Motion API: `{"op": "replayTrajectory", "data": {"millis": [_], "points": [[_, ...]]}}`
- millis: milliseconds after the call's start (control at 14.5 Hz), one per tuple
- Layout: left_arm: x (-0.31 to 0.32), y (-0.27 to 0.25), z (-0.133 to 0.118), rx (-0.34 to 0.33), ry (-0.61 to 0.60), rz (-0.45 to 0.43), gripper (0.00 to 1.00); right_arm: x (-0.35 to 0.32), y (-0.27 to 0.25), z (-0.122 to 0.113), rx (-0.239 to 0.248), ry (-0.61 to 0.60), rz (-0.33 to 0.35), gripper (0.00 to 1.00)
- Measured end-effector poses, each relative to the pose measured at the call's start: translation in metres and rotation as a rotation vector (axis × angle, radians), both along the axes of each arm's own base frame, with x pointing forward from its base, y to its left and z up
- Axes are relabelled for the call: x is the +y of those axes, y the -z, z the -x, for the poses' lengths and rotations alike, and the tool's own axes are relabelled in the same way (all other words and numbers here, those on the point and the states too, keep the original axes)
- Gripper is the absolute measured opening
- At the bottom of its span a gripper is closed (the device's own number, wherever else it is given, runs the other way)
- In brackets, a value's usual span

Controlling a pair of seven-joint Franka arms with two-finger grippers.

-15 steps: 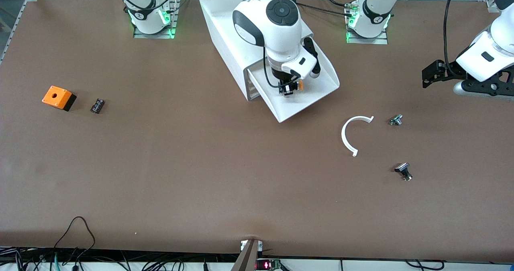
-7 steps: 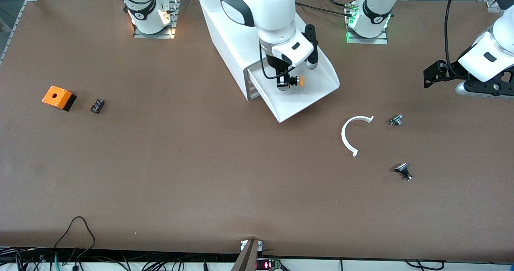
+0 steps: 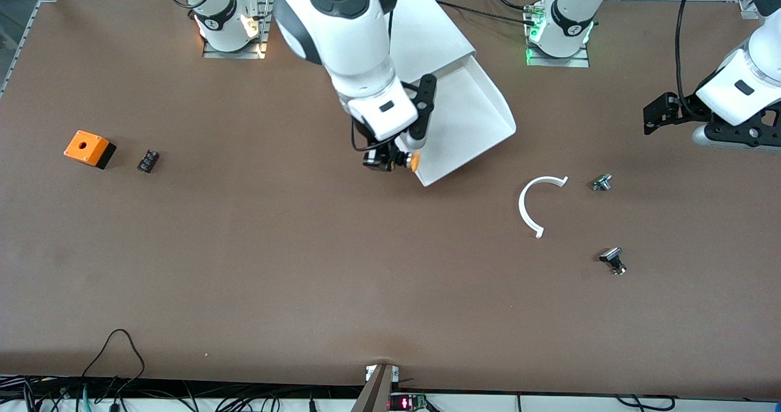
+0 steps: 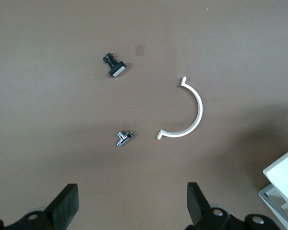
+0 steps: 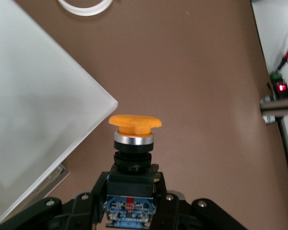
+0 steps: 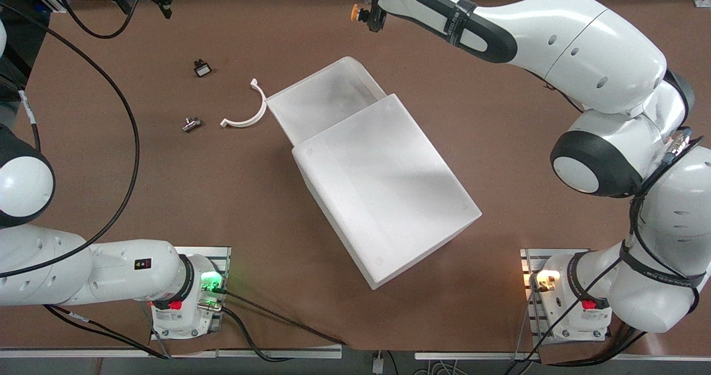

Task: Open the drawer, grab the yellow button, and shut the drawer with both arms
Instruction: 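Lift the orange button out of the drawer with the right gripper, then push the drawer shut with the left gripper while the right gripper withdraws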

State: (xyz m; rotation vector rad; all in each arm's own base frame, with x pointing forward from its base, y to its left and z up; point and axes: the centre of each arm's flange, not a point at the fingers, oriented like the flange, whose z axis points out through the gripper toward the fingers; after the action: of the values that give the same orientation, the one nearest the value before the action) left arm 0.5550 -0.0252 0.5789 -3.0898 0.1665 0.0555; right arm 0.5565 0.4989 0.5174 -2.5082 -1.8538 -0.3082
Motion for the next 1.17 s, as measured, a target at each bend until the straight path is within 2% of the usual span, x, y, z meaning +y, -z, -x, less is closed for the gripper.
{"op": "replayTrajectory", "data": {"millis": [206, 550, 688, 962, 1169], "points": [[-0.006, 0.016, -0.006, 0.027, 0.014, 0.003, 0.99, 0.003, 0.020, 0.004, 0.038, 0.081, 0.016, 0.41], [-0.010, 0.073, -0.030, 0.108, 0.022, 0.031, 1.00, -0.026, 0.026, -0.003, 0.062, 0.132, 0.047, 0.41], [-0.024, 0.084, -0.035, 0.111, 0.005, 0.064, 1.00, -0.043, 0.022, -0.009, 0.069, 0.155, 0.049, 0.41], [-0.084, 0.111, -0.026, 0.133, -0.244, 0.100, 1.00, -0.074, 0.024, -0.020, 0.089, 0.203, 0.061, 0.41], [-0.151, 0.146, -0.009, 0.104, -0.363, 0.105, 1.00, -0.107, 0.025, -0.033, 0.105, 0.251, 0.067, 0.41]]}}
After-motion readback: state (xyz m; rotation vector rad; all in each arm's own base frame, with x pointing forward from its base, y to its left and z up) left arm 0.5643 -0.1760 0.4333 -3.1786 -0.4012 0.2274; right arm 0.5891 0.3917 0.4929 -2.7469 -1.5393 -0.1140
